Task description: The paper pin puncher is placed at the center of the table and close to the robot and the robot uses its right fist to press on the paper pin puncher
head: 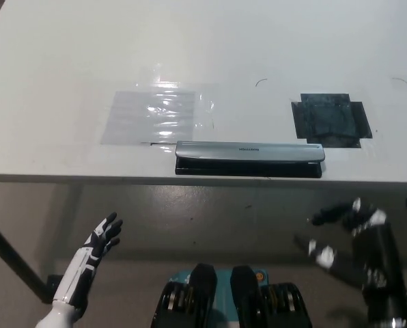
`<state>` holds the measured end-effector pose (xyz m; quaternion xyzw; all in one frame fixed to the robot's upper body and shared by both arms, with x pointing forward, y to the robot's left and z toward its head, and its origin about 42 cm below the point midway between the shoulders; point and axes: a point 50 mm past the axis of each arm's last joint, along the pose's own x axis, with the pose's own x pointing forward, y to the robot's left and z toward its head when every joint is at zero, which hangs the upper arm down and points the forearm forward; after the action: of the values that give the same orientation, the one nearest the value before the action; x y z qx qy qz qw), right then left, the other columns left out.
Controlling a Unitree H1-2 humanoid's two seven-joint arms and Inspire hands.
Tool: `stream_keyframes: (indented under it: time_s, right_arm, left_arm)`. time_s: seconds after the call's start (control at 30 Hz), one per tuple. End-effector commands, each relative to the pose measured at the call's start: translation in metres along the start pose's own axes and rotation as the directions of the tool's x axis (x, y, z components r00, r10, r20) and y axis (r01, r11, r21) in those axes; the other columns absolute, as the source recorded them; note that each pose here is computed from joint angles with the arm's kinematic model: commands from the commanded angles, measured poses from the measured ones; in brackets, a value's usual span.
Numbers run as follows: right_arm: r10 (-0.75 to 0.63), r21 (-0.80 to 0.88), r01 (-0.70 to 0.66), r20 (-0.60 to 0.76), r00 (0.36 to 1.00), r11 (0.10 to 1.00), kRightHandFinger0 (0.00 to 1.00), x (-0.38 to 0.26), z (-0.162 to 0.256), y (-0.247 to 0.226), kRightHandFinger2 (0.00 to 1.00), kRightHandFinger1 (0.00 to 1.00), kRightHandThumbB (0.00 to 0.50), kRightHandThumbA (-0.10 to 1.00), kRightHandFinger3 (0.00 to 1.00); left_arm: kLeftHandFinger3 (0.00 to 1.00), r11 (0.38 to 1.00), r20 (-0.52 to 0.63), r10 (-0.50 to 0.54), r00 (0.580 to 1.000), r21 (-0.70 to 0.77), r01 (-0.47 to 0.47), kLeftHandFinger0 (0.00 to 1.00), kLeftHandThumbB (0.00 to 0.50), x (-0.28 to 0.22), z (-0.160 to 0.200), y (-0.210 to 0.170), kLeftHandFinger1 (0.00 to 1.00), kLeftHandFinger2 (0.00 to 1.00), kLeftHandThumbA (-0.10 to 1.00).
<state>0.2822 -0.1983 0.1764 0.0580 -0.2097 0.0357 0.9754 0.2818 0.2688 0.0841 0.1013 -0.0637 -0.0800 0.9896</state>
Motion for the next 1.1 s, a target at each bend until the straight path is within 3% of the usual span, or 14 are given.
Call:
stream_keyframes:
  time_s: [0.0,0.07,0.17,0.27,0.33,0.47,0.83,0.9,0.97,1.07]
  right_arm:
    - [0.049,0.123,-0.061,0.103,0.994,0.99,0.0,0.063,0.054,0.017,0.0,0.0,0.171,1.0,0.0]
    - [0.11,0.143,-0.129,0.138,0.984,0.981,0.0,0.097,0.069,0.03,0.0,0.0,0.165,1.0,0.0]
    - [0.15,0.191,-0.174,0.132,0.98,0.966,0.0,0.134,0.078,0.046,0.0,0.0,0.22,1.0,0.0]
    - [0.164,0.2,-0.187,0.128,0.978,0.962,0.0,0.161,0.076,0.059,0.01,0.0,0.237,1.0,0.01]
    - [0.167,0.199,-0.187,0.11,0.98,0.962,0.0,0.181,0.073,0.069,0.0,0.0,0.207,1.0,0.01]
    - [0.178,0.215,-0.189,0.069,0.982,0.958,0.0,0.208,0.068,0.082,0.0,0.0,0.224,1.0,0.0]
    - [0.201,0.259,-0.176,-0.077,0.976,0.95,0.0,0.244,0.015,0.104,0.04,0.0,0.275,1.0,0.06]
    - [0.183,0.231,-0.154,-0.107,0.977,0.961,0.0,0.244,0.002,0.105,0.03,0.0,0.278,1.0,0.07]
    - [0.167,0.236,-0.129,-0.147,0.975,0.963,0.0,0.242,-0.009,0.104,0.02,0.0,0.253,1.0,0.07]
    - [0.152,0.237,-0.107,-0.182,0.971,0.966,0.0,0.237,-0.024,0.102,0.01,0.0,0.231,1.0,0.07]
  left_arm:
    - [1.0,1.0,0.087,-0.017,0.996,0.017,0.016,1.0,0.207,0.007,0.015,0.0,1.0,1.0,1.0]
    - [1.0,1.0,0.09,-0.019,0.996,0.002,0.019,1.0,0.204,0.007,0.015,0.0,1.0,1.0,1.0]
    - [1.0,1.0,0.094,-0.017,0.995,-0.003,0.018,1.0,0.216,0.008,0.014,-0.001,1.0,1.0,1.0]
    - [1.0,1.0,0.096,-0.016,0.995,-0.002,0.016,1.0,0.223,0.009,0.014,0.001,1.0,1.0,1.0]
    - [1.0,1.0,0.093,-0.015,0.996,0.005,0.015,1.0,0.216,0.01,0.014,0.001,1.0,1.0,1.0]
    - [1.0,1.0,0.102,-0.017,0.995,0.0,0.018,1.0,0.216,0.013,0.016,0.001,1.0,1.0,1.0]
    - [1.0,1.0,0.116,-0.019,0.993,0.001,0.019,1.0,0.221,0.019,0.02,0.002,1.0,1.0,1.0]
    - [1.0,1.0,0.121,-0.019,0.992,-0.009,0.021,1.0,0.23,0.02,0.021,0.001,1.0,1.0,1.0]
    - [1.0,1.0,0.119,-0.023,0.993,0.012,0.021,1.0,0.218,0.02,0.022,0.002,1.0,1.0,1.0]
    - [1.0,1.0,0.122,-0.023,0.992,0.023,0.021,1.0,0.239,0.02,0.023,0.004,1.0,1.0,1.0]
